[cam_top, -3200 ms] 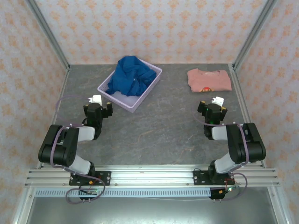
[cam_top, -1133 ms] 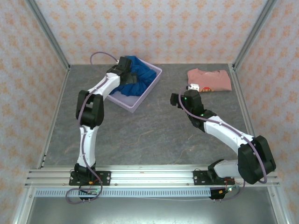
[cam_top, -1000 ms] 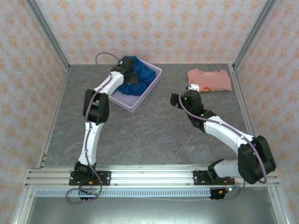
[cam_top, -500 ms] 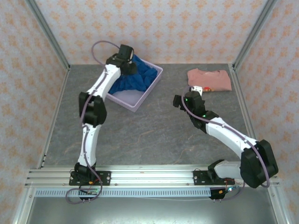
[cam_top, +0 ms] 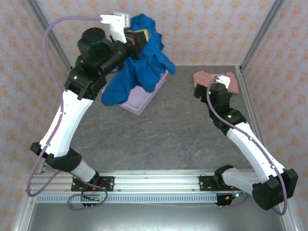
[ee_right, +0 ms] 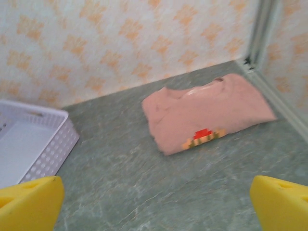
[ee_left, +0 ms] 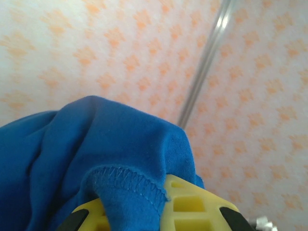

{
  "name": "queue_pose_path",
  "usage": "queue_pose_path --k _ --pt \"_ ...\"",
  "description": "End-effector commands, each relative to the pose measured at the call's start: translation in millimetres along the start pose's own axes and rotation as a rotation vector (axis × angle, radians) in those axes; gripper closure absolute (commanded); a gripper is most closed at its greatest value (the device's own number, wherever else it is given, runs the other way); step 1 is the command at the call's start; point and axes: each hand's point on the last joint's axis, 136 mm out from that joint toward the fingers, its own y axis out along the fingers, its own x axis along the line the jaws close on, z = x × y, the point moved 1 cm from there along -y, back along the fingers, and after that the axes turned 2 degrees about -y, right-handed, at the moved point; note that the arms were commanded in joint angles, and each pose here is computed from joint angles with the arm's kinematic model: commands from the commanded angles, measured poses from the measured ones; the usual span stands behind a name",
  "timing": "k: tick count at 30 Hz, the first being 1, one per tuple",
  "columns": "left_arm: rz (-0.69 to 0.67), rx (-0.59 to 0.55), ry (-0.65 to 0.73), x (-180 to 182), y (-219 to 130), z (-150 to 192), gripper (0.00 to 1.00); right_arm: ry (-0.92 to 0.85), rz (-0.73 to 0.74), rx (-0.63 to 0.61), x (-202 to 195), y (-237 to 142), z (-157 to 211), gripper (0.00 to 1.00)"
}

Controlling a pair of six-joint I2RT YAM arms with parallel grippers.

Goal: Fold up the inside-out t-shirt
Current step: Place the T-shirt at the center of the table.

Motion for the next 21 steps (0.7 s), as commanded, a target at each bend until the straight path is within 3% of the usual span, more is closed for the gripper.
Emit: queue_pose_path --k 1,6,7,9,11,12,18,21 --pt "0.036 0.201 -0.003 -6 45 77 1.0 -0.001 0.114 -0.021 -36 -29 -19 0.0" --pt "0.088 0.367 -0.048 -30 74 163 1.0 -0.024 0.184 -0.062 -55 -51 -37 0.01" --pt "0.089 0.405 -0.047 -32 78 181 0.95 -0.027 0.184 -0.064 -56 -51 -38 0.01" --pt "0.05 0.467 -0.038 -22 86 214 0.63 -0.033 0.168 -0.055 -52 -49 -35 0.01" --pt "-0.086 0.528 0.013 10 88 242 0.33 -0.038 0.13 -0.031 -45 -43 -28 0.01" --pt "-0.143 0.553 0.042 25 85 249 0.27 -0.042 0.109 -0.017 -42 -40 -24 0.01" --pt "-0.439 0.627 0.097 135 29 279 0.08 -0.025 -0.101 0.094 -7 -25 16 0.02" --pt "-0.536 0.765 0.134 178 15 314 0.04 0.003 -0.148 0.131 3 -14 32 0.02"
